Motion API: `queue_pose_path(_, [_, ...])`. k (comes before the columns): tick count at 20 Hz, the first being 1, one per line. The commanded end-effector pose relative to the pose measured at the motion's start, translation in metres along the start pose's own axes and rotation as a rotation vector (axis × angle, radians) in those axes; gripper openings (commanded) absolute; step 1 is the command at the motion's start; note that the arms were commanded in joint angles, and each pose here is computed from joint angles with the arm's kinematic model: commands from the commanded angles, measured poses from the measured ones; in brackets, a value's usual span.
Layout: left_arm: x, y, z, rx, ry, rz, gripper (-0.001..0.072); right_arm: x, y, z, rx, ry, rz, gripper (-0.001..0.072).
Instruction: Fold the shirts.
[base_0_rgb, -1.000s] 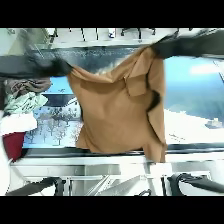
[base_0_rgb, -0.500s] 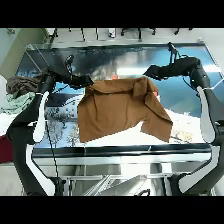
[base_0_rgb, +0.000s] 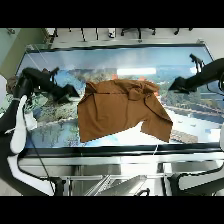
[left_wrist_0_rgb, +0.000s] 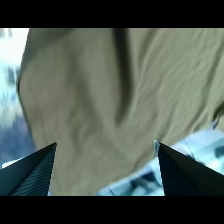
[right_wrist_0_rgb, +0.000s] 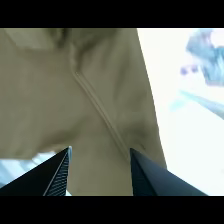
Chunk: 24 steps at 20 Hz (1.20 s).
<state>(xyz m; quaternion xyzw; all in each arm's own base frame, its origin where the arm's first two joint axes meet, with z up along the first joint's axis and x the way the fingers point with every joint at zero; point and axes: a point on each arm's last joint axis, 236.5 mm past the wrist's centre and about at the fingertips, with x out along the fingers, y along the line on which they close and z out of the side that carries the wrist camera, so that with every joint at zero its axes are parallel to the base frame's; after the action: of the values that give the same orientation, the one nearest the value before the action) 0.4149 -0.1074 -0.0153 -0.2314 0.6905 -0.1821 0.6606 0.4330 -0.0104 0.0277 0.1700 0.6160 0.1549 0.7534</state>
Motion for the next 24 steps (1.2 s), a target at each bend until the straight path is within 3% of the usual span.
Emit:
queue_pose_path(1, [0.042, 0.038, -0.088, -0.165, 0.089, 0.013, 0.0698, -0.001, -0.032, -0.064, 0.004, 0.135, -0.143, 0.0434])
queue_pose_path(5, [0.084, 0.06, -0.132, -0.209, 0.065, 0.052, 0.0697, 0.008, -0.048, -0.095, -0.111, 0.204, -0.282, 0.0447])
queue_pose_path(10, [0.112, 0.039, -0.143, -0.136, 0.067, 0.065, 0.0697, 0.037, -0.027, -0.082, -0.292, 0.186, -0.371, 0.0447])
queue_pose_path(11, [0.114, 0.037, -0.142, -0.125, 0.06, 0.069, 0.0635, 0.041, -0.022, -0.076, -0.33, 0.175, -0.387, 0.0447])
queue_pose_path(12, [0.116, 0.035, -0.142, -0.117, 0.058, 0.071, 0.0493, 0.043, -0.019, -0.074, -0.364, 0.175, -0.41, 0.0448])
queue_pose_path(13, [0.116, 0.034, -0.142, -0.113, 0.057, 0.071, 0.0314, 0.043, -0.02, -0.073, -0.391, 0.183, -0.435, 0.049])
queue_pose_path(14, [0.116, 0.035, -0.141, -0.112, 0.054, 0.072, 0.0055, 0.042, -0.021, -0.072, -0.416, 0.19, -0.462, 0.063])
queue_pose_path(15, [0.116, 0.035, -0.14, -0.098, 0.05, 0.072, 0.0012, 0.042, -0.023, -0.073, -0.433, 0.199, -0.481, 0.0656])
queue_pose_path(24, [0.075, 0.023, -0.079, -0.075, -0.101, 0.043, 0.0011, 0.093, -0.019, -0.091, -0.581, 0.382, -0.514, 0.0641])
